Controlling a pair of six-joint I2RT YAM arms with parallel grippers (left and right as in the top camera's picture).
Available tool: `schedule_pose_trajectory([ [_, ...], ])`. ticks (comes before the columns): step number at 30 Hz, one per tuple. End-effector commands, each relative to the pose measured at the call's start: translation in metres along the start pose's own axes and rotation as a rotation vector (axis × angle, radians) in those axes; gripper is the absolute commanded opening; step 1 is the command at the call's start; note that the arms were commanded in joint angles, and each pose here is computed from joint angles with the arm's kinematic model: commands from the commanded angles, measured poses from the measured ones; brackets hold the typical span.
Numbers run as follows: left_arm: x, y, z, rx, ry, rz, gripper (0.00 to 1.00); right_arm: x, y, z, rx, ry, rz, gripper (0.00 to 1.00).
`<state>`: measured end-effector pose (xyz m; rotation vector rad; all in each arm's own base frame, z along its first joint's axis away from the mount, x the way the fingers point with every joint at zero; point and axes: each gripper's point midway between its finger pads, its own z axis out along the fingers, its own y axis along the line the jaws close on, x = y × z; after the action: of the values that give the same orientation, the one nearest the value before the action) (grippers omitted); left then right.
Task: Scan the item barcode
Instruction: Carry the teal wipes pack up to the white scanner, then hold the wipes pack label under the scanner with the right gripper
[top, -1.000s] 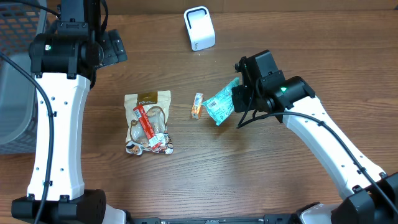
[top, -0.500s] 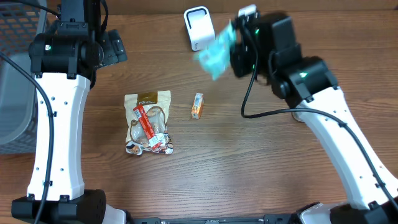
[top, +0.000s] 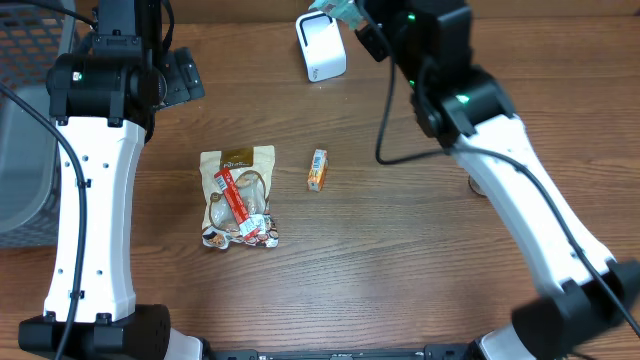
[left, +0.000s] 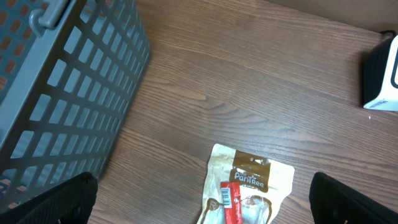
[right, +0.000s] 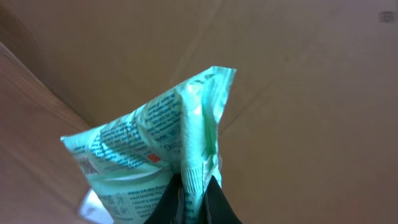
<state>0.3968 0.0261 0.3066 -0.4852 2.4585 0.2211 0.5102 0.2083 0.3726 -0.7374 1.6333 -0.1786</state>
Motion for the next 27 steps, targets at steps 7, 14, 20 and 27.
schedule_pose_trajectory([
  [7,-0.003,0.0,-0.005,-0.002,-0.02,0.011,1.0,0.048,0.01,0.084,0.204,0.043,-0.183,0.04],
  [14,-0.003,0.0,-0.005,-0.002,-0.02,0.011,1.0,0.082,0.034,0.127,0.272,0.025,-0.242,0.04],
  [20,-0.003,0.0,-0.005,-0.002,-0.02,0.011,1.0,0.099,0.05,0.143,0.385,-0.001,-0.202,0.04],
  [27,-0.003,0.0,-0.005,-0.002,-0.02,0.011,1.0,0.116,0.074,0.155,0.413,-0.033,-0.189,0.04],
])
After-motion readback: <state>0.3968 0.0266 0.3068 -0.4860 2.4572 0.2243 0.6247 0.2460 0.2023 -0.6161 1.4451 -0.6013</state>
